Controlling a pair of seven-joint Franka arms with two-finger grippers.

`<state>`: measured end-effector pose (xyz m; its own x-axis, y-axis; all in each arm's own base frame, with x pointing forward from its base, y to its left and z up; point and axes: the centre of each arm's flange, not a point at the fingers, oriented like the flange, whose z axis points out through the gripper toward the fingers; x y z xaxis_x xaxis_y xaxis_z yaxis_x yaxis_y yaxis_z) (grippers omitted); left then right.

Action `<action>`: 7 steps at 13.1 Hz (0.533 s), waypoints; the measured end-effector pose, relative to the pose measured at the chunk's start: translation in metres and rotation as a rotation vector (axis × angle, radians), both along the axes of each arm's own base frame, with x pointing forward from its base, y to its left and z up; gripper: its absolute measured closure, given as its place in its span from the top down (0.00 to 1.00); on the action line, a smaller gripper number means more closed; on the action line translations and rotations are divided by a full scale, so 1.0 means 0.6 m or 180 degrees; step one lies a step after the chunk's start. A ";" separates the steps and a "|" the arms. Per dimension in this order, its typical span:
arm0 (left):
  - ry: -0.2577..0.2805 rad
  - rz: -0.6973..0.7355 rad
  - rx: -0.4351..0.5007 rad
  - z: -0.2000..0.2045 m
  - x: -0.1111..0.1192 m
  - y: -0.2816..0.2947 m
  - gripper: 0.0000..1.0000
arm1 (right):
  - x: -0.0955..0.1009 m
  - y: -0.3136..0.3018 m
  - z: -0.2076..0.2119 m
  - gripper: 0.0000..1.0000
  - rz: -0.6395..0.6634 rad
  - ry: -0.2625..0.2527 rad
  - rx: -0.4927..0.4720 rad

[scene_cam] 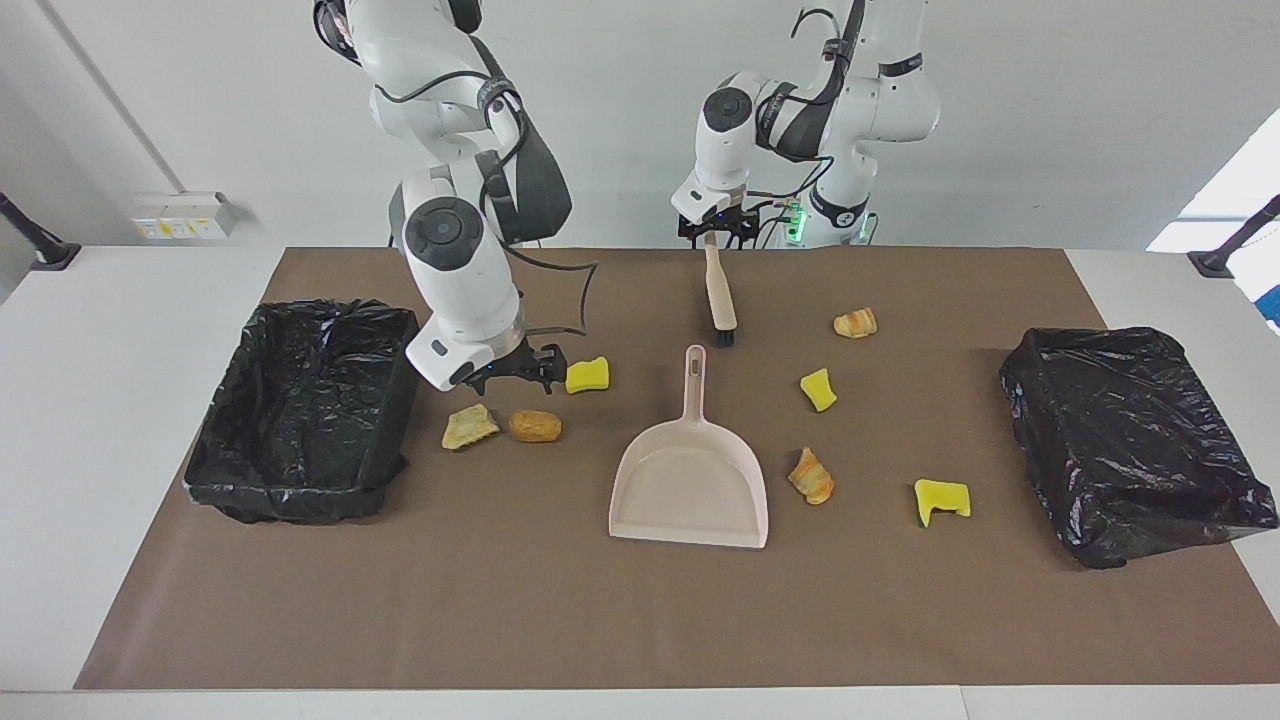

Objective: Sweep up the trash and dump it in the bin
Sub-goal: 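Reach the right gripper to the dustpan handle while the left gripper reaches the brush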

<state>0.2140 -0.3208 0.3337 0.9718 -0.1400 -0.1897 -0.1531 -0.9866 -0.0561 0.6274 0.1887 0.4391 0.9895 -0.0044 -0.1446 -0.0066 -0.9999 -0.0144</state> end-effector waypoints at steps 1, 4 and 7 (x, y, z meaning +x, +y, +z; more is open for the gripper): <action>0.0002 0.0011 -0.0008 0.000 0.000 0.000 0.88 | -0.001 0.004 -0.003 1.00 0.0008 0.0009 -0.0002; 0.0012 0.0030 -0.0026 0.000 0.000 -0.001 0.47 | -0.001 0.005 -0.003 1.00 0.0013 0.0009 -0.0001; -0.0011 0.0065 -0.0099 0.011 0.014 -0.005 0.26 | -0.001 0.006 -0.003 1.00 0.0015 0.0010 -0.0001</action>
<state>0.2225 -0.3240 0.3402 0.9751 -0.1259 -0.1823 -0.1327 -0.9908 -0.0258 0.6267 0.1923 0.4371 0.9891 0.0001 -0.1476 -0.0020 -0.9999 -0.0141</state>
